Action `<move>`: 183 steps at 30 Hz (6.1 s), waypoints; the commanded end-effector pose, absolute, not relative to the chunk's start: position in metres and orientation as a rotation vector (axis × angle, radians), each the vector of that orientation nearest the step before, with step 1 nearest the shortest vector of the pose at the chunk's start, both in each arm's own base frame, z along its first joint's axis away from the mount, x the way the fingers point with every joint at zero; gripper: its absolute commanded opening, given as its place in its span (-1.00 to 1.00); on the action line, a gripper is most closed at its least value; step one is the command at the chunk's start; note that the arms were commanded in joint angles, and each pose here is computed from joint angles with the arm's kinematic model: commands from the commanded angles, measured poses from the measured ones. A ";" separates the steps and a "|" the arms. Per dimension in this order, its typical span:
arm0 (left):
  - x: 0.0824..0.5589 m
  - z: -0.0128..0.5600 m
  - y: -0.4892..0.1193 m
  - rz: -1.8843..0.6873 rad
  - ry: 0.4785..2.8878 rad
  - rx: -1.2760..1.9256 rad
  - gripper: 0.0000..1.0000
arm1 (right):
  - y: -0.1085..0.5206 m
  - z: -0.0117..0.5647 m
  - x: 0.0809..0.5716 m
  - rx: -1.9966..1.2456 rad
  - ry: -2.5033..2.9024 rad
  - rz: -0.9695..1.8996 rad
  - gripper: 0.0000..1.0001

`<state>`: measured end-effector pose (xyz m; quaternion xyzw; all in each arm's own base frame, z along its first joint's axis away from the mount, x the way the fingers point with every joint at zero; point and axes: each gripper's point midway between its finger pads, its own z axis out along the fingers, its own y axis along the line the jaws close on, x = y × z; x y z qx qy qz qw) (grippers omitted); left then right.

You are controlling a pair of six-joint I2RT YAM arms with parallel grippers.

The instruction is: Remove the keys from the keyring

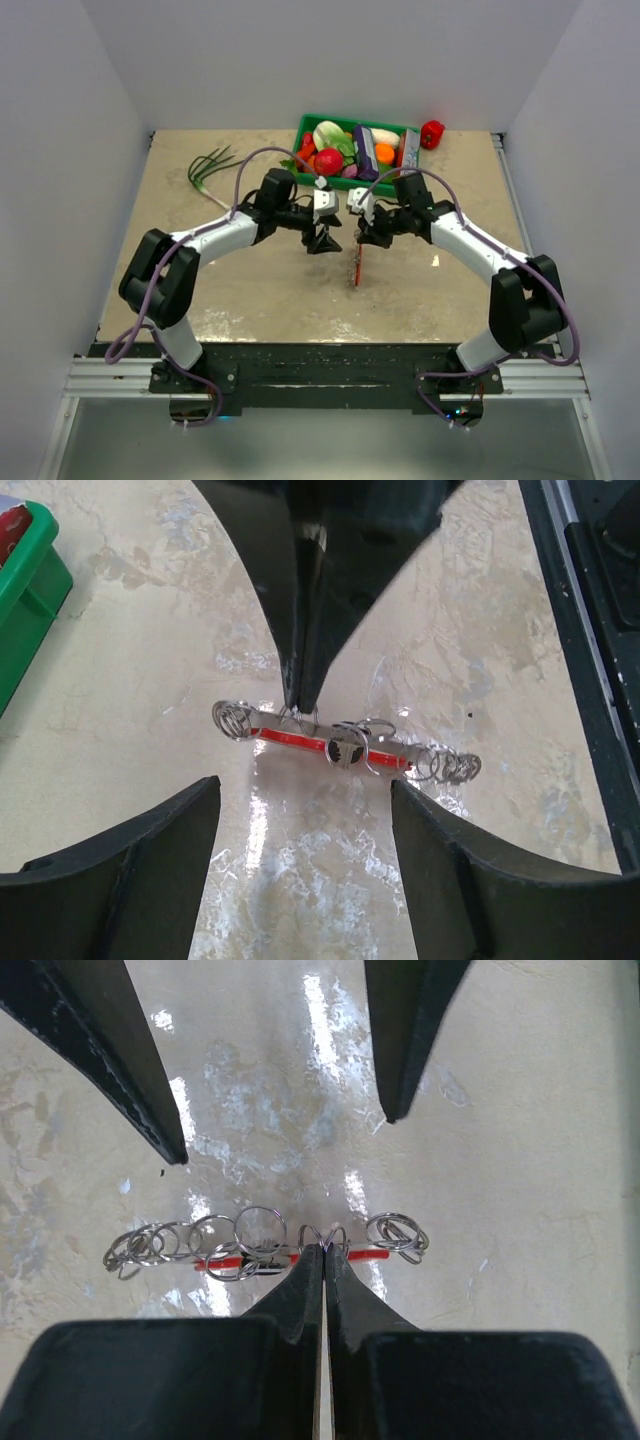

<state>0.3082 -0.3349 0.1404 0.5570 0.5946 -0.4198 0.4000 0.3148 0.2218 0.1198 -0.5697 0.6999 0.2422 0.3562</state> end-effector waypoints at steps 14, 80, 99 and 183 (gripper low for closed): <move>0.286 0.124 -0.350 -0.798 1.310 1.592 0.49 | 0.226 0.136 0.313 -1.417 1.774 0.811 -1.00; 0.296 0.120 -0.367 -0.660 1.322 1.578 0.10 | 0.221 0.131 0.302 -1.419 1.789 0.929 -1.00; 0.352 0.148 -0.353 -0.436 1.496 1.248 0.18 | 0.221 0.136 0.299 -1.422 1.774 0.929 -1.00; 0.302 0.178 -0.320 -0.136 1.332 1.473 0.14 | 0.240 0.140 0.336 -1.188 2.061 0.643 -1.00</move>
